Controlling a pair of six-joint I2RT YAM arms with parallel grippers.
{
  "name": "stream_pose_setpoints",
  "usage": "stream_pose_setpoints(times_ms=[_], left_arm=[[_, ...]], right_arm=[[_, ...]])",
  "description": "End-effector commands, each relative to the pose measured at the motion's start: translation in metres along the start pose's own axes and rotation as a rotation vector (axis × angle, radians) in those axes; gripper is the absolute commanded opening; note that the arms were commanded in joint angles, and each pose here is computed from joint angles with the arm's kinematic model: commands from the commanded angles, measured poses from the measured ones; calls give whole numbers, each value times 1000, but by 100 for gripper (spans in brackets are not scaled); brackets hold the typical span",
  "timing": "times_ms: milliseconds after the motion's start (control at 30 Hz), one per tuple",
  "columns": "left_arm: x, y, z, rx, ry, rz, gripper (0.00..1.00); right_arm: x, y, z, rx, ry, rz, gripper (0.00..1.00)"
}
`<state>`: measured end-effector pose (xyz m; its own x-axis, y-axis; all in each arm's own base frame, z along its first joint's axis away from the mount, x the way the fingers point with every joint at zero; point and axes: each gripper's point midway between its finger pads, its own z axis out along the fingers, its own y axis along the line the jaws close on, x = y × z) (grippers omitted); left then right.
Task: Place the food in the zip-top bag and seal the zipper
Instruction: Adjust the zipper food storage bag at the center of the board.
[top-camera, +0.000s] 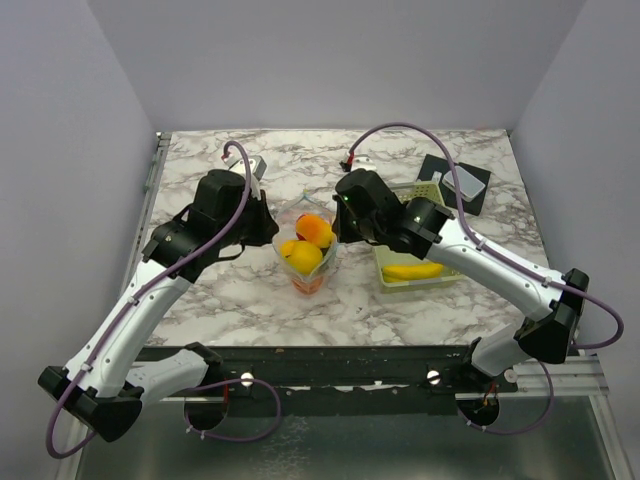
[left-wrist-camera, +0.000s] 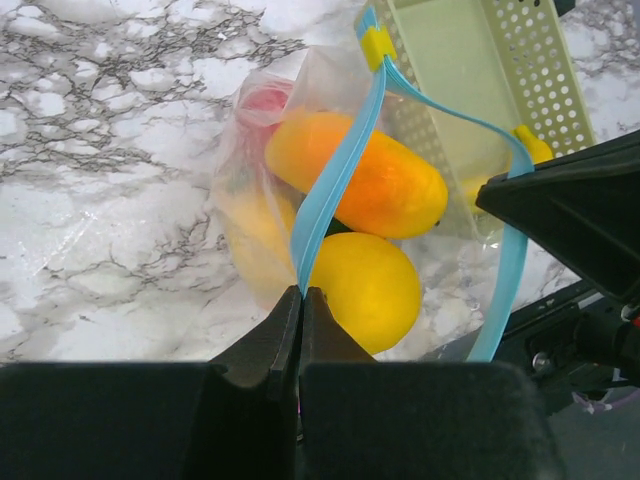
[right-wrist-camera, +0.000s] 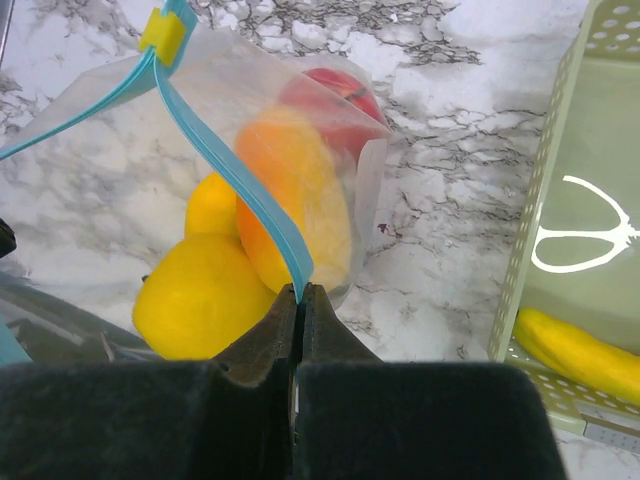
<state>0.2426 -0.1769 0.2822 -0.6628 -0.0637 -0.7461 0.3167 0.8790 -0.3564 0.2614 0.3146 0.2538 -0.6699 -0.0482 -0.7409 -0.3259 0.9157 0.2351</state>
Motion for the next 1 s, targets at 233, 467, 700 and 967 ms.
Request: stream_pose_setpoints(times_ms=[233, 467, 700, 967], left_arm=[[30, 22, 17, -70, 74, 13, 0], [61, 27, 45, -46, 123, -26, 0], [45, 16, 40, -1, 76, -25, 0], [-14, -5, 1, 31, -79, -7, 0]], right_arm=[[11, -7, 0, 20, 18, -17, 1], [58, -16, 32, 54, 127, -8, 1], [34, -12, 17, 47, 76, -13, 1], [-21, 0, -19, 7, -48, -19, 1]])
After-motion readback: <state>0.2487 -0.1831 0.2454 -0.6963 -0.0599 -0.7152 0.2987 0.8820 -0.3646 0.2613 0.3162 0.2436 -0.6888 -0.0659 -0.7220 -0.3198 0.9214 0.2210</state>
